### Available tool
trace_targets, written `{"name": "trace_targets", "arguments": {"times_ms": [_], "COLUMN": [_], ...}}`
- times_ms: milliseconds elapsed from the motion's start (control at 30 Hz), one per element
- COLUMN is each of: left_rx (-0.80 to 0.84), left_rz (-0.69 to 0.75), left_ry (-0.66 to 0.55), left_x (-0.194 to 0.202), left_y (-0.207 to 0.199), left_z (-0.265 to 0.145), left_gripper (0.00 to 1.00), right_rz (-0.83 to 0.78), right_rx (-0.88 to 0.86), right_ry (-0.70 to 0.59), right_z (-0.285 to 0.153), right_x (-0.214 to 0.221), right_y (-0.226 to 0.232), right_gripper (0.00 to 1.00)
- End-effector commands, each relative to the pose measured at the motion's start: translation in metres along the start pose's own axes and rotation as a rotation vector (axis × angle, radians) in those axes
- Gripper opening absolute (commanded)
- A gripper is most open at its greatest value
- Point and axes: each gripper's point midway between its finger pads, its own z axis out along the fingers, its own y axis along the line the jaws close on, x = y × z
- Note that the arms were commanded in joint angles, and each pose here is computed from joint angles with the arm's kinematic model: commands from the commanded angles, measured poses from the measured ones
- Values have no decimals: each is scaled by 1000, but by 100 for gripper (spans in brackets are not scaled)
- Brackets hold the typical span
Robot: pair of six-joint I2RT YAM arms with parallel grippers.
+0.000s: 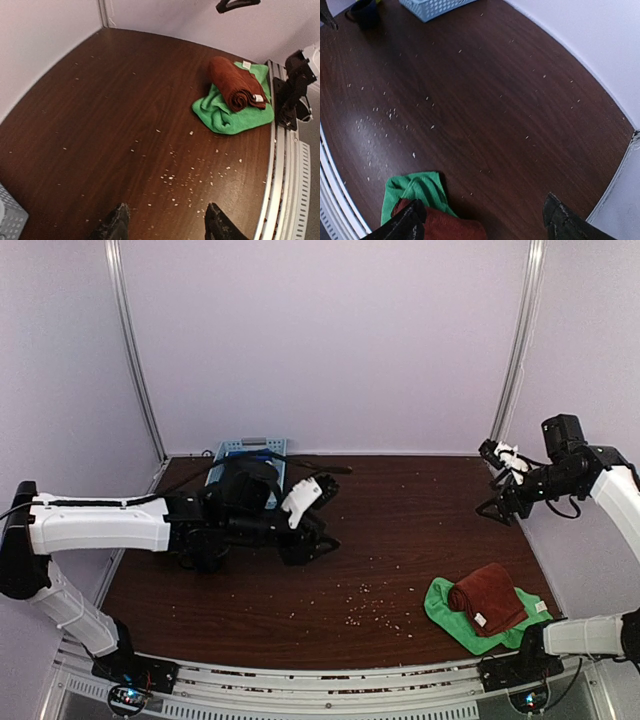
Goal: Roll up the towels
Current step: Pick up the towel from the towel pile.
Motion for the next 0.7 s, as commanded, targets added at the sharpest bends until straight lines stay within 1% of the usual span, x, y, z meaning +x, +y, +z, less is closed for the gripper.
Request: {"name": "trace_targets", "arguments": {"times_ms": [0, 100, 233, 333, 400, 467, 533, 667], "left_rx": [83, 120, 139, 155, 153, 150, 138, 115], "left_rz": [66, 80, 91, 88, 88, 90, 90, 82], "left_ry": [1, 39, 79, 102, 114, 121, 134, 160], "left_x": [-1, 12, 25, 33, 37, 39, 43, 52], "left_y": [-34, -49, -57, -60, -59, -58, -56, -52], "left_z": [20, 35, 52, 62, 67, 71, 73, 75], "left_gripper": [56, 60, 62, 62, 62, 62, 62, 61], "right_rz": [-137, -185, -224, -233, -236, -221, -199, -158], "right_rx": [-189, -269, -312, -303, -285, -247, -237, -205], "right_ry": [234, 349, 483, 553, 576, 596, 614, 639], "right_z": [0, -2, -1, 3, 7, 13, 17, 26], "right_x": [66, 98, 134, 153, 160, 164, 167, 174], "right_y": [46, 63, 70, 69, 65, 58, 55, 49], "right_gripper": [80, 74, 65, 64, 62, 57, 53, 52]}}
